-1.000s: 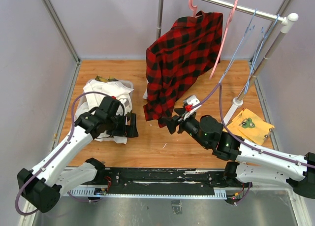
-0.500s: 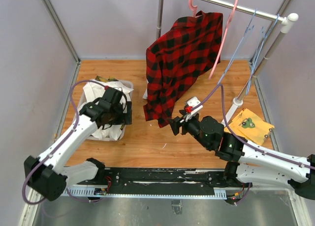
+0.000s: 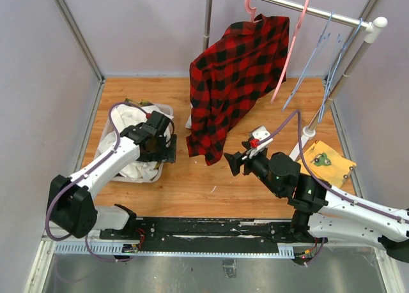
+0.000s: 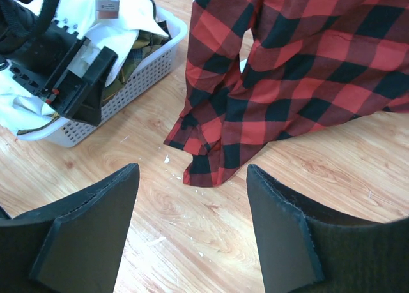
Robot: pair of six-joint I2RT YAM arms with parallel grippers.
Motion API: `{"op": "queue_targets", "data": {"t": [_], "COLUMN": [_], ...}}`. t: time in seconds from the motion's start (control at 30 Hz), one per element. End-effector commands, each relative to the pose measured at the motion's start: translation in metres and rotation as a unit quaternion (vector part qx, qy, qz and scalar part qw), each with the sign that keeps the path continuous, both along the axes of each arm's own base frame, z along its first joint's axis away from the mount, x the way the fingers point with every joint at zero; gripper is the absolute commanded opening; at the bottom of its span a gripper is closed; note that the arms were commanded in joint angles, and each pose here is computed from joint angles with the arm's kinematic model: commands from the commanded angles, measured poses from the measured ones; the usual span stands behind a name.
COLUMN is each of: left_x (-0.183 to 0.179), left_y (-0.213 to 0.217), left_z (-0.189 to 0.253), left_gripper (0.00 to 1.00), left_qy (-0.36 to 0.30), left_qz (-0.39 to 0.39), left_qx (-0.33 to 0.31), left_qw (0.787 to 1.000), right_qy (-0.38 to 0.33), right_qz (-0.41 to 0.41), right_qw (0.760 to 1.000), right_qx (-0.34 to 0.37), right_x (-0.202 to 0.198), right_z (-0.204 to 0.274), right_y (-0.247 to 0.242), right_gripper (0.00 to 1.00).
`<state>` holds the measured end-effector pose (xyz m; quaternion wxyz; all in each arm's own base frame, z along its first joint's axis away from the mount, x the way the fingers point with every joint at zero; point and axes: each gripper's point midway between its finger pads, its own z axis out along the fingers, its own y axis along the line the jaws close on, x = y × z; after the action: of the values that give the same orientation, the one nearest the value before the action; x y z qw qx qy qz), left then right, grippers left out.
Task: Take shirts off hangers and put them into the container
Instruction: Place the shirt in the bin.
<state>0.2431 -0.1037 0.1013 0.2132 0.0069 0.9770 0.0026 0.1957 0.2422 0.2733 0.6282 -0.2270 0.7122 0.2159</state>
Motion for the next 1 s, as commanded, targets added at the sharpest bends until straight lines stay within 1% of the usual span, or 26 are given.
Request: {"op": "queue_targets", "data": {"t": [0.0,0.07,0.17,0.23,0.3,0.4,0.47,0.57,0.67,0.8,0.83,0.9,0.97], "left_x": [0.017,0.020,0.018,0.014,0.007,-0.009,-0.020,-0.032,-0.042,-0.060,-0.063,-0.068,-0.065], "left_y": [0.011,0.021,0.026,0.022,0.009,-0.015,-0.024,-0.021,-0.022,-0.039,-0.039,-0.040,-0.040], "left_z": [0.045,0.076,0.116,0.135,0.146,0.152,0.145,0.124,0.109,0.104,0.102,0.107,0.115], "left_gripper": [1.00,1.00,1.00,1.00,1.00,1.00,1.00,1.00,0.99,0.95,0.92,0.91,0.91], "left_qy": [-0.088,-0.133,-0.186,-0.205,-0.207,-0.193,-0.170,-0.125,-0.095,-0.062,-0.051,-0.034,-0.046], "left_qz": [0.036,0.056,0.066,0.055,0.027,-0.021,-0.045,-0.051,-0.063,-0.119,-0.121,-0.123,-0.121], "left_qx": [-0.001,0.001,-0.017,-0.042,-0.082,-0.150,-0.169,-0.155,-0.154,-0.190,-0.188,-0.177,-0.164], "left_qw": [0.995,0.990,0.980,0.976,0.974,0.969,0.970,0.979,0.981,0.973,0.973,0.976,0.978], "right_qy": [-0.010,-0.014,-0.018,-0.020,-0.021,-0.022,-0.021,-0.022,-0.021,-0.019,-0.019,-0.018,-0.017], "right_qz": [-0.028,-0.034,-0.036,-0.036,-0.036,-0.040,-0.041,-0.041,-0.041,-0.042,-0.042,-0.042,-0.043], "right_qw": [0.999,0.999,0.999,0.999,0.999,0.999,0.999,0.999,0.999,0.999,0.999,0.999,0.999], "right_qx": [-0.017,-0.015,-0.009,-0.003,-0.001,-0.001,-0.002,-0.001,-0.002,-0.007,-0.008,-0.011,-0.014], "right_x": [0.003,0.003,0.001,0.000,0.000,-0.001,-0.001,-0.001,-0.001,0.000,0.000,0.001,0.002], "right_z": [-0.005,-0.003,-0.001,0.001,0.001,0.001,-0.001,0.000,-0.001,-0.004,-0.004,-0.005,-0.006], "right_y": [-0.019,-0.024,-0.029,-0.032,-0.034,-0.037,-0.038,-0.039,-0.038,-0.037,-0.036,-0.035,-0.033], "right_gripper": [0.70,0.72,0.74,0.75,0.75,0.76,0.76,0.76,0.76,0.77,0.77,0.77,0.77]}}
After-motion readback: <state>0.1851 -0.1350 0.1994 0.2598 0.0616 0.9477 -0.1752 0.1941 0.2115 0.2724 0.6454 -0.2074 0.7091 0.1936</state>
